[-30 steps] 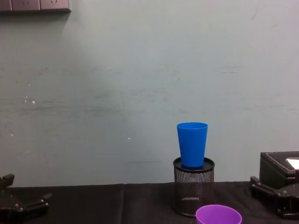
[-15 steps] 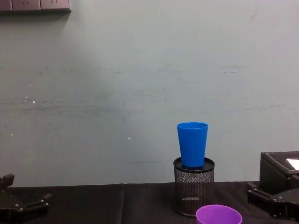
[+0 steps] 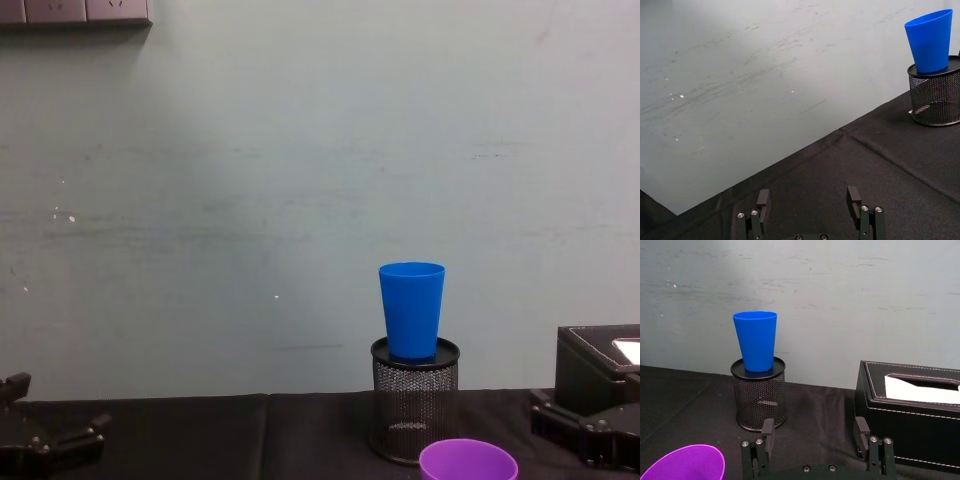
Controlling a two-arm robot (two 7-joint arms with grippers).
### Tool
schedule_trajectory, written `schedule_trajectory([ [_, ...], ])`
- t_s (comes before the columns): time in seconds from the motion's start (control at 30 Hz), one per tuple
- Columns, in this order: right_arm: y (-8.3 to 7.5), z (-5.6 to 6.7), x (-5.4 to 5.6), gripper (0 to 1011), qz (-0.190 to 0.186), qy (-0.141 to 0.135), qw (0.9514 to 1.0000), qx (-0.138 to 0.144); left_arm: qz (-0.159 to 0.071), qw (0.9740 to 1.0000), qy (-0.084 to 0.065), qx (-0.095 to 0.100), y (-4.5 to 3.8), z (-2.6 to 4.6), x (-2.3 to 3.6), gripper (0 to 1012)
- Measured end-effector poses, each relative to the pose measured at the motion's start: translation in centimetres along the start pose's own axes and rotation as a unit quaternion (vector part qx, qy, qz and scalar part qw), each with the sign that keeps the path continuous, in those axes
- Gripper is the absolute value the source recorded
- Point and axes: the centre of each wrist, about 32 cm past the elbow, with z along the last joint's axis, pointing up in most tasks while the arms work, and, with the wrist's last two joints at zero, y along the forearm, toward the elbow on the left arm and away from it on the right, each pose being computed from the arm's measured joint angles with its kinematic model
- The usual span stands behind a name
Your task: Pick up one cup with a gripper and tap it against the other cup.
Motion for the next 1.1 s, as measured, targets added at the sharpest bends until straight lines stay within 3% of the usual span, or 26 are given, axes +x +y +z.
schedule_trajectory([
  [1.1, -0.02, 0.04, 0.03, 1003, 0.000, 0.000, 1.0000, 0.001, 0.000, 1.0000, 0.000, 0.000, 0.00, 0.00, 0.00, 1000],
])
